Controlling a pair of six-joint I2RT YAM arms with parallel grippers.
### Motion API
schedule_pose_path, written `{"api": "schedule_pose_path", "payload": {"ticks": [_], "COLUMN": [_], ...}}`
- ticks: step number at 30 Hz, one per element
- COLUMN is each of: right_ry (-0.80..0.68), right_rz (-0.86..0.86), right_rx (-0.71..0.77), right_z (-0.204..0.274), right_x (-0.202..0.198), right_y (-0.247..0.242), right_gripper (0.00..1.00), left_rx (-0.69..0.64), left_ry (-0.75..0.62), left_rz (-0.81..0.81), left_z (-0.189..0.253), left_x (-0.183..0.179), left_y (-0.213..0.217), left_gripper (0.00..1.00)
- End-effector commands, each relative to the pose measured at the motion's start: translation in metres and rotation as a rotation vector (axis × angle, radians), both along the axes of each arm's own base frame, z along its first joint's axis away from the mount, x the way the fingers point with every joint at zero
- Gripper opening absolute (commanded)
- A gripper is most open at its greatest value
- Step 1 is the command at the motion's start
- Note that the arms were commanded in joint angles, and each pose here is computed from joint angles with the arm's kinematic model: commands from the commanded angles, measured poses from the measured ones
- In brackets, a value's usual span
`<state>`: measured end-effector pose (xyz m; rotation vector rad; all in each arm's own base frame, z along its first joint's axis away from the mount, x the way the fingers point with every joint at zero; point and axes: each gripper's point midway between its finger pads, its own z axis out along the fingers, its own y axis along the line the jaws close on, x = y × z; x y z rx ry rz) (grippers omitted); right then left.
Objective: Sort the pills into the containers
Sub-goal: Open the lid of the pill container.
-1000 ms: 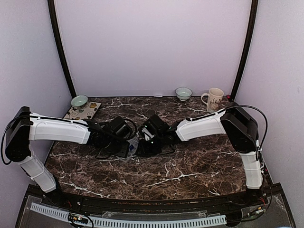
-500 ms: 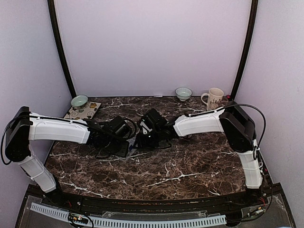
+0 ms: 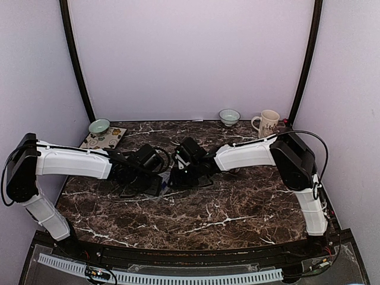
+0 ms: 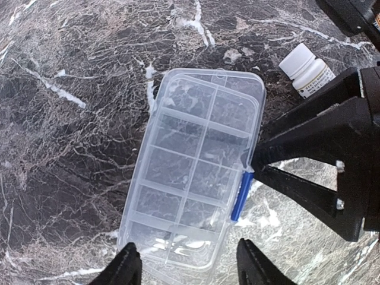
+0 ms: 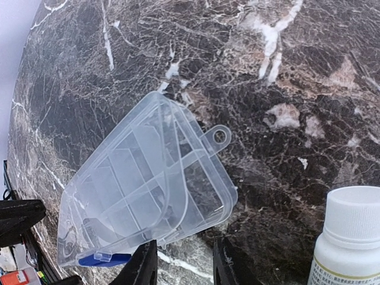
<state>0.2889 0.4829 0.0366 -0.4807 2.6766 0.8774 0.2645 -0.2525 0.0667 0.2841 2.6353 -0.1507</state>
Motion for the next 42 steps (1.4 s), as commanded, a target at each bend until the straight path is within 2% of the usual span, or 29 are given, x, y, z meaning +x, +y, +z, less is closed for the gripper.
{"api": "schedule_pose_path", "payload": {"ticks": [1, 7, 13, 23, 42], "right_ry": [-0.003, 0.019, 0.037, 0.044, 0.059], "right_rz": [-0.028, -0.046, -0.060, -0.067, -0.072], "right_rx": [-0.012, -0.028, -0.057, -0.098, -0.145], "right_z": [-0.004, -0.011, -0.020, -0.031, -0.047], "right_x": [0.010, 0.016, 0.016, 0.017, 0.015], "right_y": [0.003, 0.008, 0.005, 0.000, -0.012], "right_gripper": [0.32, 0.32, 0.31, 0.31, 0.31], "left_rx": [-0.031, -0.010, 0.027, 0.182, 0.208], "left_ry": [-0.011, 0.008, 0.012, -0.027, -0.104], "left_rz": [-0.002, -0.011, -0.008, 0.026, 0.077], "left_z": [0.010, 0.002, -0.009, -0.023, -0.006], "left_x": [-0.003, -0.003, -0.003, 0.009, 0.022], "left_y": [0.002, 0.001, 0.001, 0.019, 0.034], "left_gripper": [0.60, 0.66, 0.67, 0.66, 0.68]}}
